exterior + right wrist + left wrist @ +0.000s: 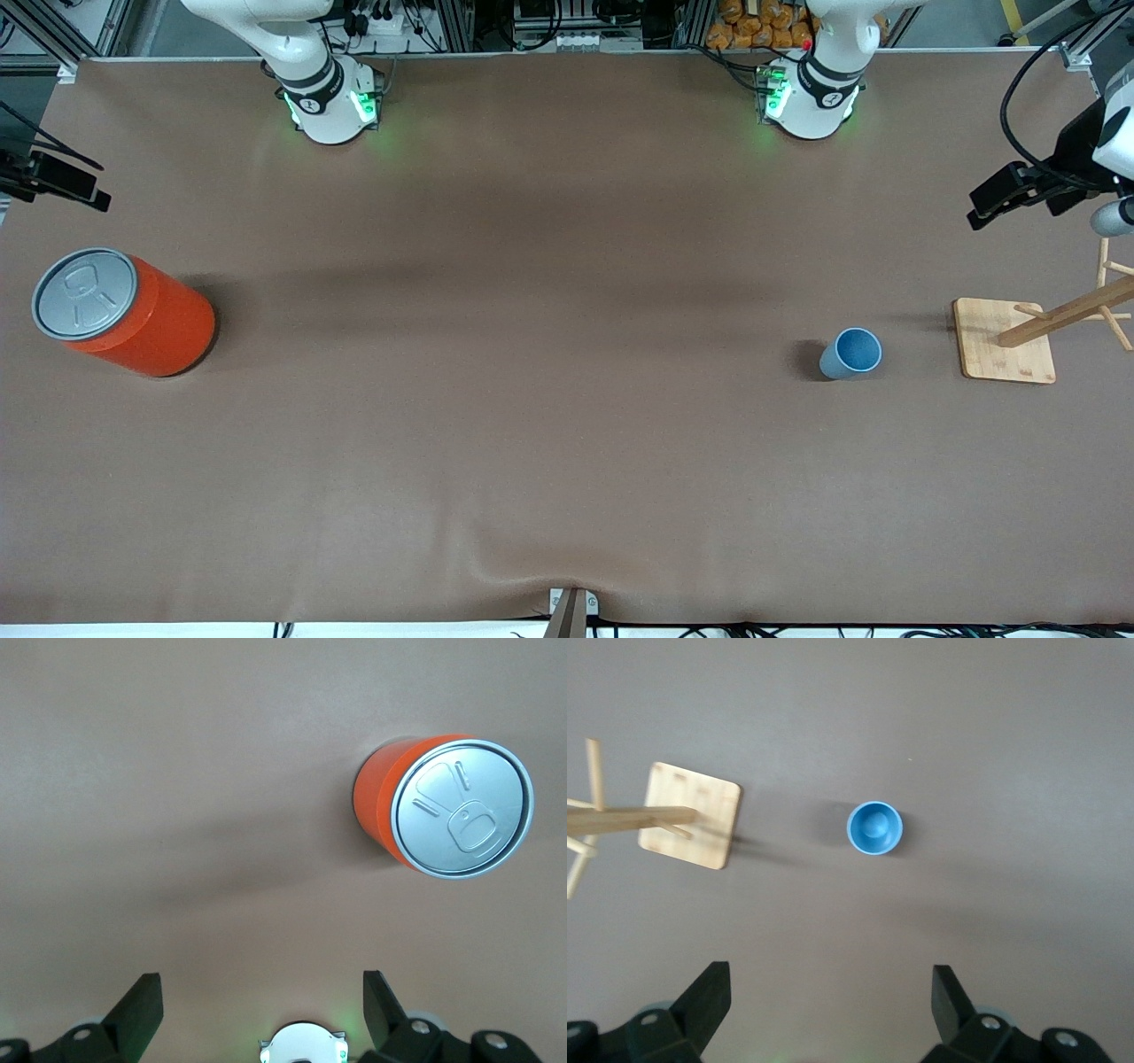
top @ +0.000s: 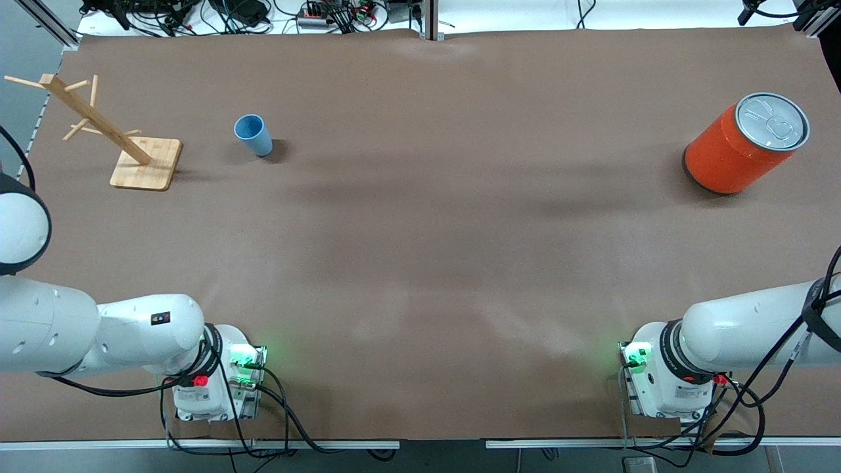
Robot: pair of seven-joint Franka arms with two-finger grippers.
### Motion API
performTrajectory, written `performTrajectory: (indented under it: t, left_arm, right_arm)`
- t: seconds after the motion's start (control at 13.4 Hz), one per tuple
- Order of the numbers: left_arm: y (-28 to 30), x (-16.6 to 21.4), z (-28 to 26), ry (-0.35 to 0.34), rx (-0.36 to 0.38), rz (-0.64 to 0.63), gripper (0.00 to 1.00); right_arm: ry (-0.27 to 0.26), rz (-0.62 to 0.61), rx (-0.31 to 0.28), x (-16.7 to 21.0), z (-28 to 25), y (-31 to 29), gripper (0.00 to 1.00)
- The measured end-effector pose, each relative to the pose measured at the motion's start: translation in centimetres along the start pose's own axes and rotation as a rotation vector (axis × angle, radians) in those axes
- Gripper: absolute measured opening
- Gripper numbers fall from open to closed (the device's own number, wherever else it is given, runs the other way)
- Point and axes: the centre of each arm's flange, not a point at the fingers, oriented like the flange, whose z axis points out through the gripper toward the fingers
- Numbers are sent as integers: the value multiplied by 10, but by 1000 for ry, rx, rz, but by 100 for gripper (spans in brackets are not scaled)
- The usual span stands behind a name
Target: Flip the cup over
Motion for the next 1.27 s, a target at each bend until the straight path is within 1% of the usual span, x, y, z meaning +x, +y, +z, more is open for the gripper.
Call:
performTrajectory:
  t: [0.3, 0.45, 0.9, 1.27]
  left_arm:
    - [-2, -5, 0, -34, 20, 8, 100]
    - [-2, -7, -2, -39, 22, 9, 100]
    - [4, -17, -19, -9, 22, 21, 100]
    - [9, -19, -29, 1, -13, 27, 100]
  right_arm:
    - [0, 0, 0, 0, 0, 0, 100]
    - [0, 0, 0, 0, 0, 0, 100]
    - [1, 0, 0, 0, 0, 0, 100]
    - [1, 0, 0, 0, 0, 0, 100]
